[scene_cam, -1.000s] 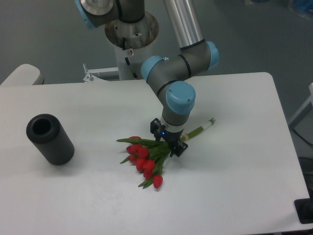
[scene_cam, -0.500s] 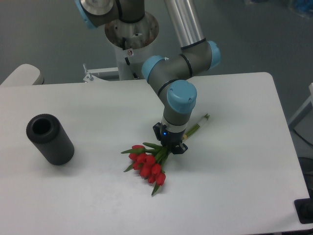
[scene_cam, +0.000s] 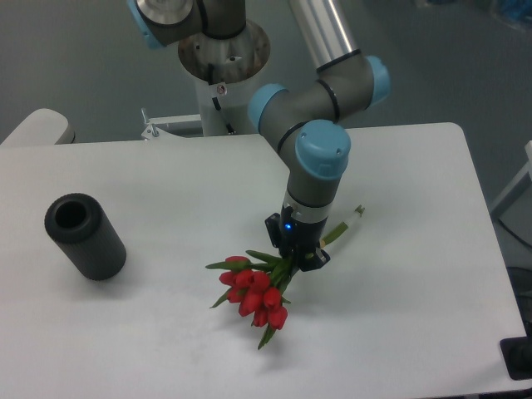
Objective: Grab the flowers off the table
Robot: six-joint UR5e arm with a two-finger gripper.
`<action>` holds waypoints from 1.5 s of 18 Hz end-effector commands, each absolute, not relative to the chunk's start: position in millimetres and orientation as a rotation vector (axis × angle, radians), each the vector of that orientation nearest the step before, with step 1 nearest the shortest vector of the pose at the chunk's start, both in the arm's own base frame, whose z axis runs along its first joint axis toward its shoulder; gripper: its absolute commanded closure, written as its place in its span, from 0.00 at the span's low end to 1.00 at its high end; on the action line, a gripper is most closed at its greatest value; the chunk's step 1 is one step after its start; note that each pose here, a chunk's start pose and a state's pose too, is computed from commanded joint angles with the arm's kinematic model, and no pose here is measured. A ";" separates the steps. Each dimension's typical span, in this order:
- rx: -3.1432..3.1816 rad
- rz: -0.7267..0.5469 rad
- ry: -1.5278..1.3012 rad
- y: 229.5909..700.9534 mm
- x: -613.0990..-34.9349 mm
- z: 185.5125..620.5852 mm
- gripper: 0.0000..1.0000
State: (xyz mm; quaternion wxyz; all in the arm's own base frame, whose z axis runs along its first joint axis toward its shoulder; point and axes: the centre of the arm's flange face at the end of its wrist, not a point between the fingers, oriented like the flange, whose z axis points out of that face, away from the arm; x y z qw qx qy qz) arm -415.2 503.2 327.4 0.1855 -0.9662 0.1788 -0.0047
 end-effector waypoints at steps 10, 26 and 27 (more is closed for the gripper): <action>-2.306 -0.159 0.318 505.5 -446.5 401.5 0.85; -2.122 -0.244 0.283 508.4 -424.4 442.0 0.85; -2.123 -0.254 0.279 511.6 -420.6 442.1 0.85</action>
